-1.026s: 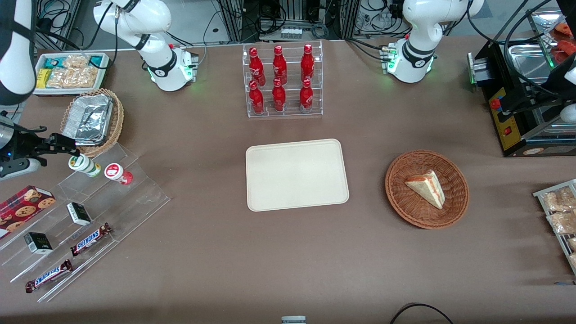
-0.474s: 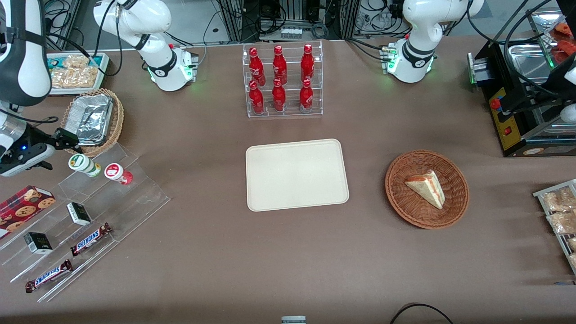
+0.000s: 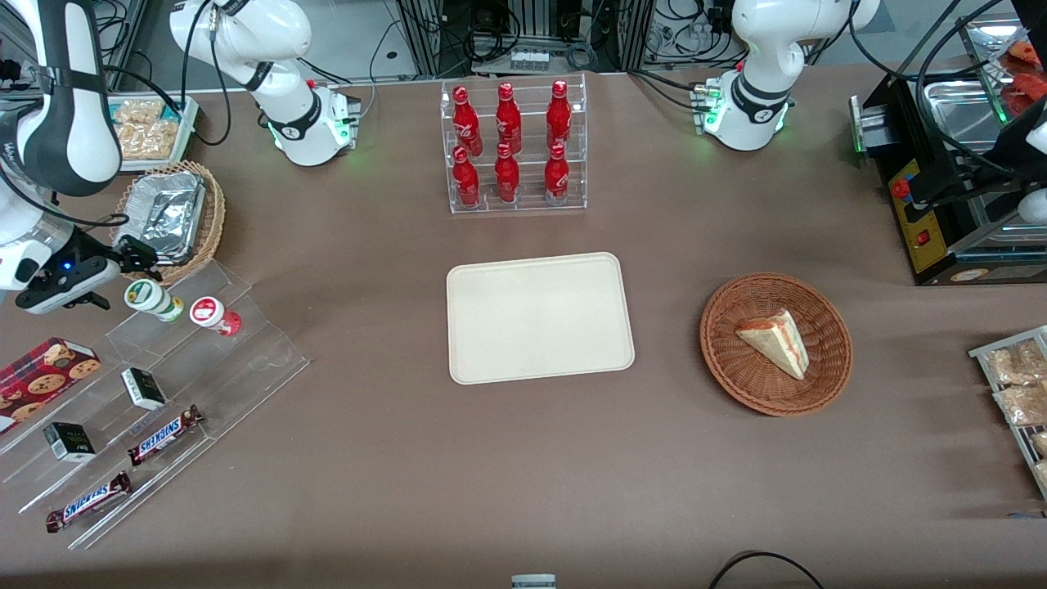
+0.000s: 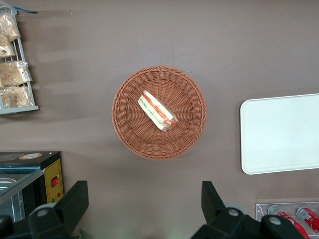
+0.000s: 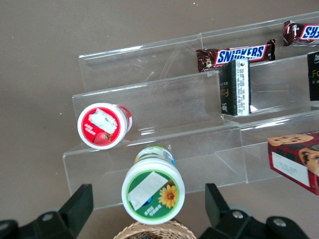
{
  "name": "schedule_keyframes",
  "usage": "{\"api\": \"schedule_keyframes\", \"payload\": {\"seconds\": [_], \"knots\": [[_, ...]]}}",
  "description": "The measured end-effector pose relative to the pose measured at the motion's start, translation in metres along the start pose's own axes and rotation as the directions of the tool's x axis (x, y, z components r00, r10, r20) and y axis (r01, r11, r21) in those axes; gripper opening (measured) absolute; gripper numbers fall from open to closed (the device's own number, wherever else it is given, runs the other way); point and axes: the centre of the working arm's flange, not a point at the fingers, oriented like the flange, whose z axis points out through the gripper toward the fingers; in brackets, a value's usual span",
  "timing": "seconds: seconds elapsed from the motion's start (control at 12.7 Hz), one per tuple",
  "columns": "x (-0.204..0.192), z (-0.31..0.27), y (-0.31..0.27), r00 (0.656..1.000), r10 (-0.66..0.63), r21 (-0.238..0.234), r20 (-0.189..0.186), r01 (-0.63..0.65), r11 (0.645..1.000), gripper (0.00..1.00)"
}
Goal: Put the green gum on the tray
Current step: 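Close the right gripper around the green-lidded gum tub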
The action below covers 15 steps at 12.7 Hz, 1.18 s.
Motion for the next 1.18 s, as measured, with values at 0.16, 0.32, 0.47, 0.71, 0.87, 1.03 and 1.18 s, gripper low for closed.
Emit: {"api": "schedule_keyframes", "payload": {"seconds": [0.16,0.32,0.47,0.71,0.87,1.03,1.18], "knots": [[-0.003,0.009,-0.003,1.0,0.002,-0.011,-0.011,-0.002,1.0,1.0],[-0.005,0.016,-0.005,1.0,0.003,-0.025,-0.022,-0.003,1.0,1.0],[-0.006,0.019,-0.006,1.0,0.004,-0.027,-0.023,-0.004,1.0,1.0],[-0.007,0.02,-0.006,1.0,0.004,-0.028,-0.025,-0.005,1.0,1.0],[-0.008,0.021,-0.005,1.0,0.007,-0.028,-0.024,-0.008,1.0,1.0],[-0.009,0.021,-0.004,1.0,0.01,-0.027,-0.023,-0.01,1.0,1.0],[-0.01,0.022,-0.004,1.0,0.011,-0.026,-0.021,-0.011,1.0,1.0]]}}
